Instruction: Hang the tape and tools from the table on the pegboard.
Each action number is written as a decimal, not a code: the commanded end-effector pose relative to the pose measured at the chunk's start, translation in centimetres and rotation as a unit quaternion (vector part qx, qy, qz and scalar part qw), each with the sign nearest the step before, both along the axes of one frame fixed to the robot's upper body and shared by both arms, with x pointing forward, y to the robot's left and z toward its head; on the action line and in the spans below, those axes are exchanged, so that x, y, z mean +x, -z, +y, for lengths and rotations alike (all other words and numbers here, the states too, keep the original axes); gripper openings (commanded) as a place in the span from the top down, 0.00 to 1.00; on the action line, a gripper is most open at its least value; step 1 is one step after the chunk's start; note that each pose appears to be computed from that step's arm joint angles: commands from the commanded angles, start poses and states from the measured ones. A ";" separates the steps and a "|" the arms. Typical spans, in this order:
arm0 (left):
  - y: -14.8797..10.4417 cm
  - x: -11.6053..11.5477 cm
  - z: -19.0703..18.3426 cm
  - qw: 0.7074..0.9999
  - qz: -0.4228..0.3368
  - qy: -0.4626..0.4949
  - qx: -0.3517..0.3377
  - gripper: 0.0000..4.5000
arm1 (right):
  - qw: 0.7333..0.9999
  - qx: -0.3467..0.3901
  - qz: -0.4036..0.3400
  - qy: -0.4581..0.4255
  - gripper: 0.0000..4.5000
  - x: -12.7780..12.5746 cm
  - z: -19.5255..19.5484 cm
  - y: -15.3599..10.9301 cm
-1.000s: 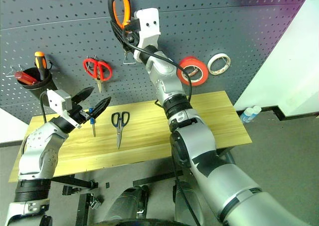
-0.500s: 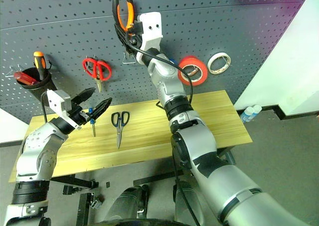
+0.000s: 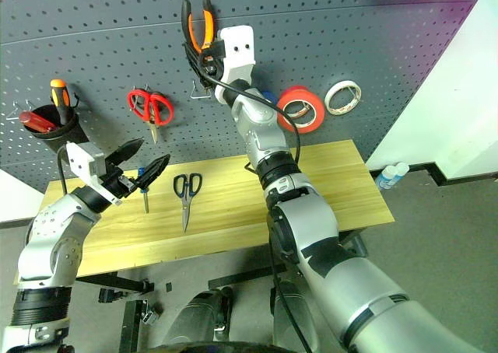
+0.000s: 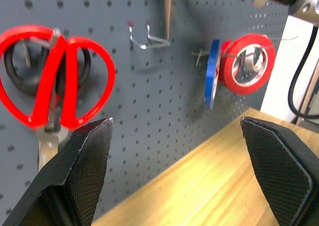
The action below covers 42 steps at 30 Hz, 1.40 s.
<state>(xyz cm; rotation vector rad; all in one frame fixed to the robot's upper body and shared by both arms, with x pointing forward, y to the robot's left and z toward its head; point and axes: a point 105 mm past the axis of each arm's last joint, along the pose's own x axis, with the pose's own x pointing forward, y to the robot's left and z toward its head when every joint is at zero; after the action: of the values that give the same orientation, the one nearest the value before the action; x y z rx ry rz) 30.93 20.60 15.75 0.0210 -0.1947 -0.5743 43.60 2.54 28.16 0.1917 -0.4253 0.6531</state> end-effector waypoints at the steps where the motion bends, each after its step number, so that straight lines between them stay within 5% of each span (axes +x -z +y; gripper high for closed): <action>1: -1.8 -0.6 0.2 0.999 -0.032 0.000 0.010 0.05 | 0.999 0.023 -0.045 -0.006 0.41 -0.9 0.4 -2.9; 31: -1.8 -0.6 -0.1 1.000 -0.026 0.003 0.010 0.05 | 0.998 -0.037 -0.051 -0.009 0.41 -1.2 1.4 0.1; 36: -1.8 -0.4 -0.2 1.000 -0.026 0.004 0.008 0.05 | 0.998 -0.045 -0.050 -0.016 0.04 -1.4 1.6 0.6; 42: -1.7 -0.2 -0.3 1.000 -0.026 0.005 0.007 0.05 | 0.997 -0.039 -0.070 -0.008 0.01 -1.7 1.2 -0.3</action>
<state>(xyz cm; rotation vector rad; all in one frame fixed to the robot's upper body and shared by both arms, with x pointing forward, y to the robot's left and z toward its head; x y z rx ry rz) 30.81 20.40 16.45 0.0281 -0.1955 -0.5826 42.63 3.66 26.38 0.0763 -0.4490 0.6949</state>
